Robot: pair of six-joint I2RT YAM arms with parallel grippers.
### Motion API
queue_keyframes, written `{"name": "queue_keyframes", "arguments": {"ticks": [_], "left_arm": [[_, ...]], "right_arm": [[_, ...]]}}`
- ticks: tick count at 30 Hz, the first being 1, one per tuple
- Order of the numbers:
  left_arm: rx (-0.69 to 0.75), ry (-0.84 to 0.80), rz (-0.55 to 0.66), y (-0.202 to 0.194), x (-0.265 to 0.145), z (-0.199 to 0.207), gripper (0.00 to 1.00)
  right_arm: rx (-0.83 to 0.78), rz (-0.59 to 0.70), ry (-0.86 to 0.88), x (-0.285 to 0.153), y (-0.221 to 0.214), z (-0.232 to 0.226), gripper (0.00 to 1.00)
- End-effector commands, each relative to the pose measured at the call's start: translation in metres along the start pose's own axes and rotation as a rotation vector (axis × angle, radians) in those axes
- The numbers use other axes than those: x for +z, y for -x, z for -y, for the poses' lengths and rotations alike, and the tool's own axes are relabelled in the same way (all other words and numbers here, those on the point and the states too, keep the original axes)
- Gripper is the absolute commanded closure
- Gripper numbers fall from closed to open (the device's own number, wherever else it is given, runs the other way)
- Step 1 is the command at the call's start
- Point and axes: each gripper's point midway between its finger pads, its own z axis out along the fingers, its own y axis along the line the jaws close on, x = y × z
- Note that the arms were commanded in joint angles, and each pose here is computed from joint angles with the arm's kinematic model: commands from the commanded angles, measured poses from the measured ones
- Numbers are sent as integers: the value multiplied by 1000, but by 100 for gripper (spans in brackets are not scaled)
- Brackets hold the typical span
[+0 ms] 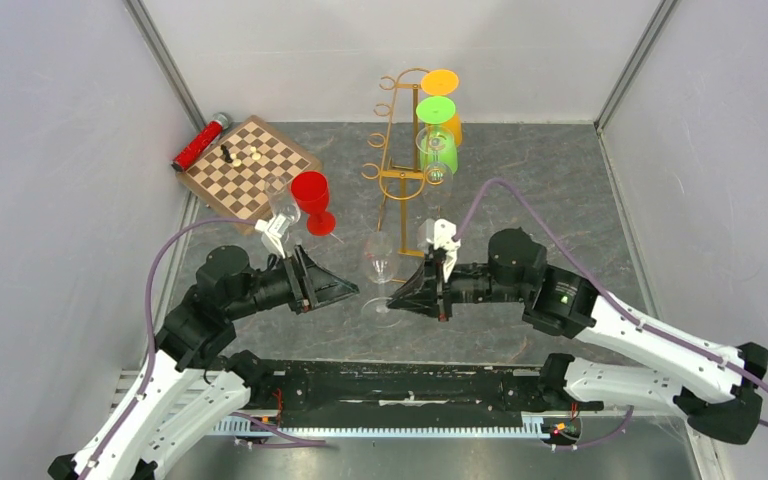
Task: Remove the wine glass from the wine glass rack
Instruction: Place the wine glass at the center of the board.
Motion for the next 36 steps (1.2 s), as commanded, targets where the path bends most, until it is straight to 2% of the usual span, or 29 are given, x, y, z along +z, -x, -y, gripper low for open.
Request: {"name": "queue_keyframes", "arguments": {"ticks": [1,10,22,36], "left_arm": [[-47,-97,-21,-3,-1,18,35],[-100,-100,-74,-19,-5,10,35],[-137,-132,-83,-20,-4,14,38],[-154,-168,-110,-21,0,19,77]], "right_arm": [[-172,150,8,11,55,-17,100],[-272,192,-15,26,66,-32,100],[-384,225,-48,43,70,-47,100],[-455,192,-118,53,61,-47,100]]}}
